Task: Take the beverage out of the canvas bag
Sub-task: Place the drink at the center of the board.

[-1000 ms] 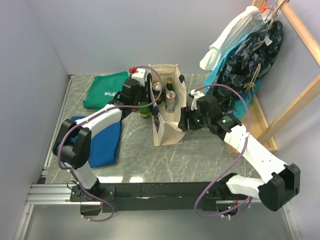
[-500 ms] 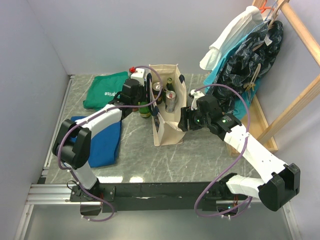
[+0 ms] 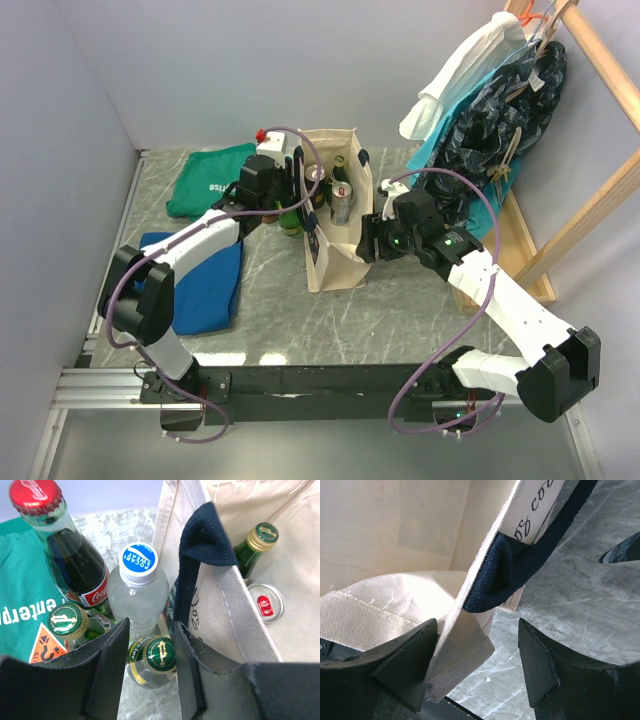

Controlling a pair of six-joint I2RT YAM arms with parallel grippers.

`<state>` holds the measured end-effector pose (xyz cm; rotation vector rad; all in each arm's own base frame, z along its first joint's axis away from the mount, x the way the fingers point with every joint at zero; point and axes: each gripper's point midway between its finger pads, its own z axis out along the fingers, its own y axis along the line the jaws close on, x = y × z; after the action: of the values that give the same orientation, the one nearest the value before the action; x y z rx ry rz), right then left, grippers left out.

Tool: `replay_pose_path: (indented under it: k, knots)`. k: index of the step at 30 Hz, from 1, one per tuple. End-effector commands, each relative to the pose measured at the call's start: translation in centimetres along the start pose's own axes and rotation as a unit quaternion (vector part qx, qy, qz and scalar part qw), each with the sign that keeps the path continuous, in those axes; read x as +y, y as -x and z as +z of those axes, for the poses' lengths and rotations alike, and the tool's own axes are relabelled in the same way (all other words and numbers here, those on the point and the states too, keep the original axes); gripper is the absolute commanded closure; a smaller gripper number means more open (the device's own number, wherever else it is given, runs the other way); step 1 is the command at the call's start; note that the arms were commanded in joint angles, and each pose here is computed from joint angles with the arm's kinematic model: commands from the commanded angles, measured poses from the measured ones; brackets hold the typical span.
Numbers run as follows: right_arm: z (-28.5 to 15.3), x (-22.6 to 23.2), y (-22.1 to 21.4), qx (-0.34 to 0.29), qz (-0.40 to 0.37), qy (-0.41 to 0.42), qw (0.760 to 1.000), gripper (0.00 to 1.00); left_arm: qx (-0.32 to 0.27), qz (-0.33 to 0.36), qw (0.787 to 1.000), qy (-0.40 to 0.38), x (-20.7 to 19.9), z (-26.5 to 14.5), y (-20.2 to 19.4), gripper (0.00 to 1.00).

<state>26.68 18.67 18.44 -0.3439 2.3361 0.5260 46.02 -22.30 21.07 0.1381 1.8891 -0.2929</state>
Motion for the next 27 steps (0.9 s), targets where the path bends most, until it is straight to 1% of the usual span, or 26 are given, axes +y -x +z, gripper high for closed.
replay_pose_path:
  k: [1, 12, 15, 16, 17, 19, 21, 22, 25, 27]
  knots:
    - [-0.4, -0.4, -0.5, 0.009, -0.012, -0.013, 1.0, 0.28, -0.055, -0.019, 0.998, -0.009, -0.9, -1.2, 4.5, 0.54]
    - [-0.8, -0.3, -0.5, 0.003, -0.01, -0.011, 1.0, 0.28, -0.059, -0.019, 0.998, -0.009, -1.0, -2.1, 5.3, 0.53]
    - [-0.9, -0.2, -0.4, 0.002, -0.01, -0.01, 1.0, 0.28, -0.063, -0.022, 0.998, -0.016, -1.2, -2.7, 6.0, 0.45]
    - [-1.0, -0.2, -0.3, -0.001, -0.009, -0.01, 1.0, 0.28, -0.065, -0.024, 0.997, -0.02, -1.4, -3.0, 6.3, 0.38]
    - [-1.0, -0.2, -0.4, 0.0, -0.01, -0.009, 1.0, 0.28, -0.068, -0.022, 0.997, -0.028, -1.7, -3.2, 6.8, 0.35]
    - [-1.1, -0.2, -0.4, 0.003, -0.011, -0.009, 1.0, 0.28, -0.057, -0.019, 0.998, -0.033, -1.9, -3.4, 6.8, 0.32]
    - [-1.1, -0.2, -0.4, 0.005, -0.012, -0.009, 1.0, 0.28, -0.061, -0.023, 0.997, -0.038, -2.2, -3.7, 7.9, 0.29]
    - [-1.0, -0.2, -0.5, 0.007, -0.012, -0.01, 1.0, 0.28, -0.06, -0.023, 0.997, -0.04, -2.3, -4.0, 8.2, 0.25]
    - [-1.1, -0.2, -0.5, 0.007, -0.011, -0.008, 1.0, 0.28, -0.075, -0.026, 0.995, -0.052, -2.7, -5.0, 9.7, 0.19]
    - [-1.0, 0.0, -0.6, 0.01, -0.011, -0.005, 1.0, 0.28, -0.088, -0.028, 0.994, -0.059, -3.0, -5.8, 10.8, 0.17]
